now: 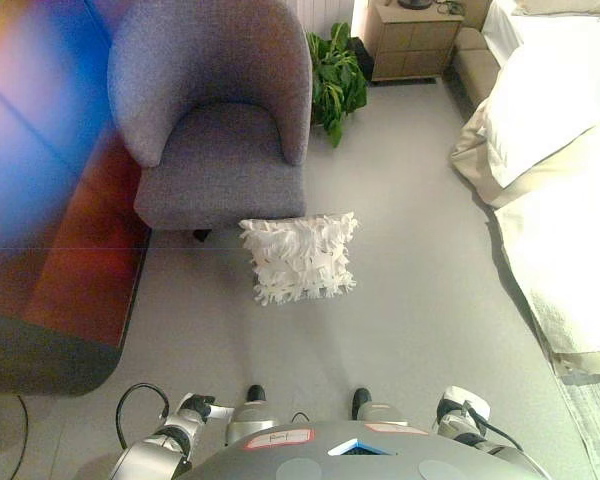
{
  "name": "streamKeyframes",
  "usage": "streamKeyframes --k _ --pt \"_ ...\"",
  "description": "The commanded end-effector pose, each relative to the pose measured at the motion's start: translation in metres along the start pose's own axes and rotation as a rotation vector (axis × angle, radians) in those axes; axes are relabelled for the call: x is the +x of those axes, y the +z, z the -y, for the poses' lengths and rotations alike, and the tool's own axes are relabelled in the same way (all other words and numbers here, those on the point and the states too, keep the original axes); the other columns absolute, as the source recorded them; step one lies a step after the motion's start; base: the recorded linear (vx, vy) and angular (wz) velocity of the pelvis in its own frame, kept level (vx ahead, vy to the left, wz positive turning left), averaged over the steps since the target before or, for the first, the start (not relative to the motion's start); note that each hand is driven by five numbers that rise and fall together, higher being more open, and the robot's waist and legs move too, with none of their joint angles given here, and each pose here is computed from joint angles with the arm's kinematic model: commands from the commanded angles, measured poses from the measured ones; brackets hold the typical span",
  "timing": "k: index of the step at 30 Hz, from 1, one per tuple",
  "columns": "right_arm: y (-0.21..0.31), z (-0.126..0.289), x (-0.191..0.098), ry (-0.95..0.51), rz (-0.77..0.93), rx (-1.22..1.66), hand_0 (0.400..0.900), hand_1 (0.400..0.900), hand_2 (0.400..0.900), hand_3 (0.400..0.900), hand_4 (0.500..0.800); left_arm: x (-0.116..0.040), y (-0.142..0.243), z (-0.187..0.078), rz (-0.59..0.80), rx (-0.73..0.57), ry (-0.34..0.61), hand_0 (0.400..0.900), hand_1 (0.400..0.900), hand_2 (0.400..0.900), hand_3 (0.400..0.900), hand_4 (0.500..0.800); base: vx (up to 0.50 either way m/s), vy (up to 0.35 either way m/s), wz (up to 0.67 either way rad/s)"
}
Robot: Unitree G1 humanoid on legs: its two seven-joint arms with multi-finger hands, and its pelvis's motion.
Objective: Pick up the pillow and put it on the sofa.
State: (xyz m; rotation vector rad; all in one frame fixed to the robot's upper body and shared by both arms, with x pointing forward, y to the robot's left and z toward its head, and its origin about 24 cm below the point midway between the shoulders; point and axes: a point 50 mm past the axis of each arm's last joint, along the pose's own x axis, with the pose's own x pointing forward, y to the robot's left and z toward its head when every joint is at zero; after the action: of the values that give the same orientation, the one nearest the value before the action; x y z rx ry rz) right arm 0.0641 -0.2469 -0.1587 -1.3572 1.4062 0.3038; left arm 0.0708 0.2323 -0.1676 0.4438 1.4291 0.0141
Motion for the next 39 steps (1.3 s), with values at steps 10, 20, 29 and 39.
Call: streamKeyframes --k 10,20,29,39 --pt "0.008 0.027 0.005 -0.051 -0.003 0.012 0.900 0.900 0.900 0.900 0.800 0.000 0.019 0.001 0.024 -0.008 -0.039 0.900 0.900 0.900 0.900 0.800 0.000 0.000 0.00" --pt "0.010 0.030 0.006 -0.033 0.007 0.023 0.900 0.900 0.900 0.900 0.800 -0.001 0.023 -0.001 0.030 -0.013 -0.033 0.900 0.900 0.900 0.900 0.800 0.000 0.000 0.00" --pt "0.012 0.030 0.005 -0.022 0.000 0.071 0.900 0.900 0.900 0.900 0.800 -0.001 0.027 -0.004 0.059 0.000 -0.012 0.900 0.900 0.900 0.900 0.800 0.014 -0.049 -0.03" --pt "0.000 0.038 0.009 0.018 -0.040 0.154 0.900 0.900 0.900 0.900 0.800 -0.002 0.042 -0.020 0.124 -0.204 0.028 0.900 0.900 0.900 0.900 0.800 0.049 -0.202 -0.09"
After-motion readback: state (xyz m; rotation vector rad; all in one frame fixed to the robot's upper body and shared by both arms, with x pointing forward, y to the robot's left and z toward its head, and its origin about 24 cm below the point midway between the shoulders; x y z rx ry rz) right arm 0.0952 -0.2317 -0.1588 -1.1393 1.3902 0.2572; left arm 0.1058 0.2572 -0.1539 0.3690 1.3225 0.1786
